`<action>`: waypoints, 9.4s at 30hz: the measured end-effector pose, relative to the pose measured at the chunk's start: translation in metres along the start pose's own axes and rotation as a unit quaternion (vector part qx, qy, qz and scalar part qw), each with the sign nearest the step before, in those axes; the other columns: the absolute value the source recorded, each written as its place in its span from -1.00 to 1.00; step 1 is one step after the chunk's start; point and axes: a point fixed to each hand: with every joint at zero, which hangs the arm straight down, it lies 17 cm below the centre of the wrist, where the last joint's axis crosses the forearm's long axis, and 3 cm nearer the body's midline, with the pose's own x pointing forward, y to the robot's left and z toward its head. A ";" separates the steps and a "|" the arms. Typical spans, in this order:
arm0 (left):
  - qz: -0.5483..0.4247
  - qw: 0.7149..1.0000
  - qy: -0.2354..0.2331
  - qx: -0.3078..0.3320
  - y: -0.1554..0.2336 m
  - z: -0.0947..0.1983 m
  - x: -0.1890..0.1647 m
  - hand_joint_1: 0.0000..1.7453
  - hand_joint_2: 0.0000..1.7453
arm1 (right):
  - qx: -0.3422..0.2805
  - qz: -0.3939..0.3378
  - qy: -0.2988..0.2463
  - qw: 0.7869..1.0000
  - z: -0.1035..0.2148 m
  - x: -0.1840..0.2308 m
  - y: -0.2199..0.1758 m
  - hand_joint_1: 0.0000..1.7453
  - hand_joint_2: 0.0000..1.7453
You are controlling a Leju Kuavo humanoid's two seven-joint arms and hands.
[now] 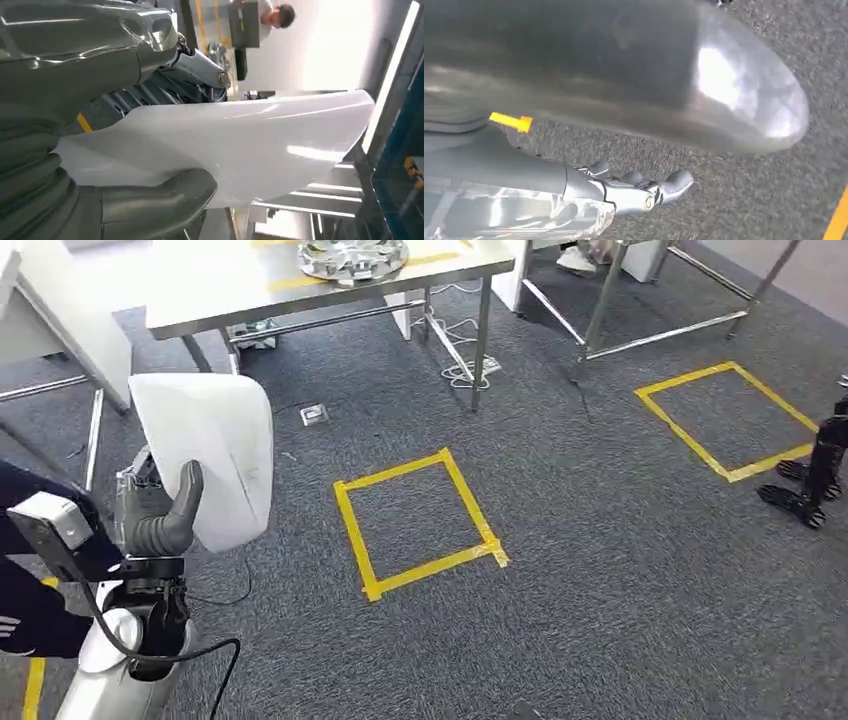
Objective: Take the parts from the cabinet and place them on the table.
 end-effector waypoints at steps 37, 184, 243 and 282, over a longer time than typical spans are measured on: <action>-0.016 1.000 0.003 0.006 0.007 -0.002 -0.004 1.00 1.00 | 0.003 -0.005 0.004 1.000 -0.002 0.006 0.002 -1.00 -1.00; -0.265 0.961 0.084 0.009 0.031 -0.076 -0.099 1.00 1.00 | 0.020 0.068 0.025 0.997 -0.007 0.010 -0.013 -1.00 -1.00; -0.269 0.958 0.081 0.054 0.065 -0.077 -0.093 1.00 1.00 | 0.004 0.041 0.024 0.999 -0.008 0.008 -0.021 -1.00 -1.00; -0.267 0.954 0.091 0.099 0.095 -0.073 -0.087 1.00 1.00 | 0.002 0.059 0.022 0.998 -0.006 0.003 -0.021 -1.00 -1.00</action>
